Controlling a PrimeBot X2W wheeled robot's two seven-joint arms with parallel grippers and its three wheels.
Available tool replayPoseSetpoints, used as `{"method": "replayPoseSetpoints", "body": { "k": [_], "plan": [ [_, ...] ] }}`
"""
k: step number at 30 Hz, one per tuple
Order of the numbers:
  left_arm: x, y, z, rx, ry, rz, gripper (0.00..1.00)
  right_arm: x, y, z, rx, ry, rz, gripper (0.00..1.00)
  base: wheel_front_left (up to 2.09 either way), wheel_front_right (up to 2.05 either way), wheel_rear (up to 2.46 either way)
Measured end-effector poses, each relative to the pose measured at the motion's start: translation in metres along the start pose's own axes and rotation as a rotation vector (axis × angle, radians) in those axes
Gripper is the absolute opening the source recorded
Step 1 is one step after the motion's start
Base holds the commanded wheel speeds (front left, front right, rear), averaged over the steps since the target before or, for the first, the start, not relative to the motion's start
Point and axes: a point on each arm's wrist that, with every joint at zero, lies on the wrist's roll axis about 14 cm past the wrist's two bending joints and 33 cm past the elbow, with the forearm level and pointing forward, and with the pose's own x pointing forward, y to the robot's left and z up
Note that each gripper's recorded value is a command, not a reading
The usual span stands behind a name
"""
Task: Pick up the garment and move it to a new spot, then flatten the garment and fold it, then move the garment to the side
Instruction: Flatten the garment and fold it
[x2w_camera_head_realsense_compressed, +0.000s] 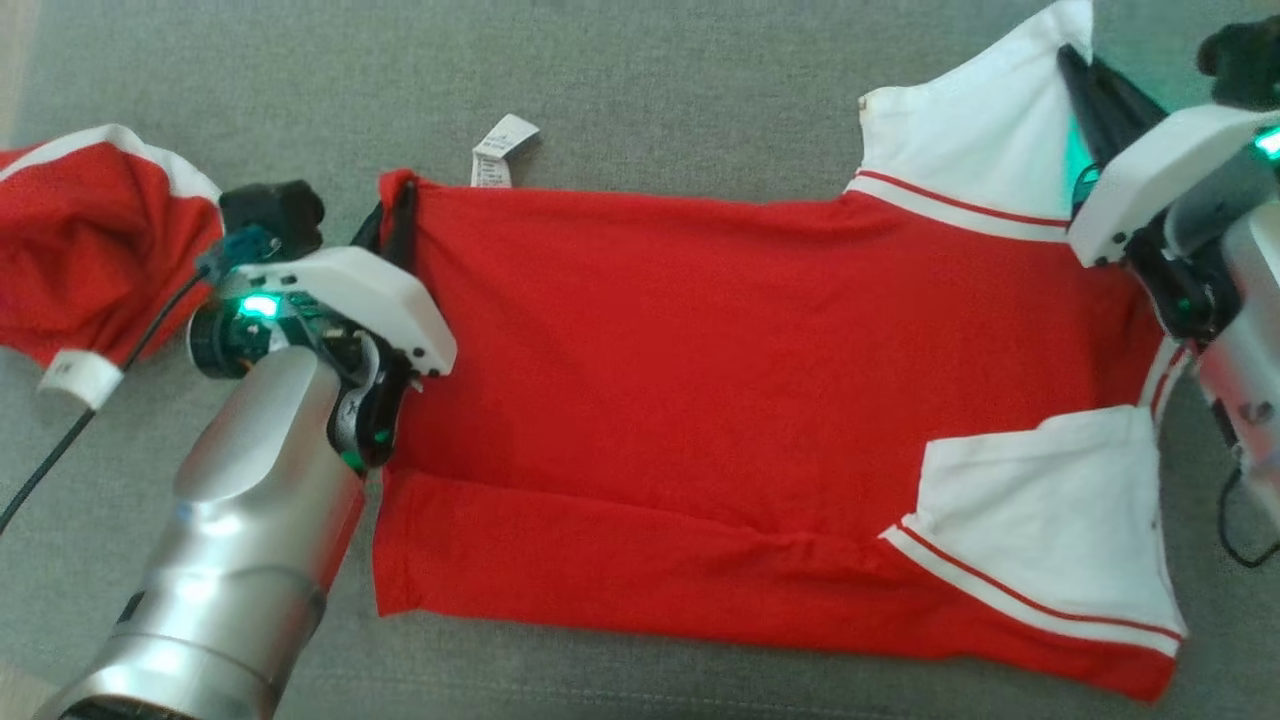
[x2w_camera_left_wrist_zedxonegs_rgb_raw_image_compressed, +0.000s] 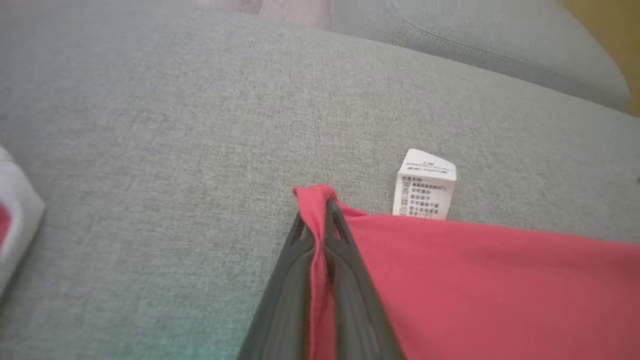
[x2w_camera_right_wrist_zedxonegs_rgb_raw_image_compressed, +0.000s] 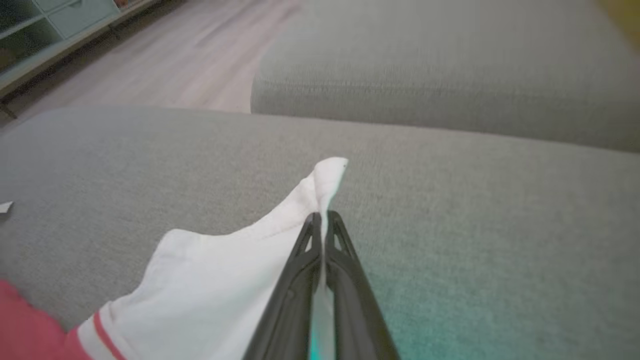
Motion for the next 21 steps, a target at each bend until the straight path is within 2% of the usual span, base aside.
{"method": "replayPoseSetpoints", "body": {
  "k": [5,12,16,21],
  "plan": [
    [-0.012,0.001,0.013,0.0,-0.074,-0.002,0.0,-0.02,-0.005,0.026,-0.03,-0.137,0.0,0.0,0.0,0.0,0.0],
    [-0.031,-0.002,0.026,-0.025,-0.171,-0.027,0.0,-0.062,0.003,0.029,-0.021,-0.253,0.032,0.0,0.0,0.0,0.0],
    [-0.045,0.001,0.023,-0.051,-0.191,-0.022,0.0,-0.093,0.005,0.006,0.033,-0.251,0.026,0.0,0.0,0.0,0.0],
    [-0.062,0.003,-0.001,-0.092,-0.148,-0.014,0.0,-0.137,0.013,-0.052,0.152,-0.159,-0.017,0.0,0.0,0.0,0.0]
  ]
}}
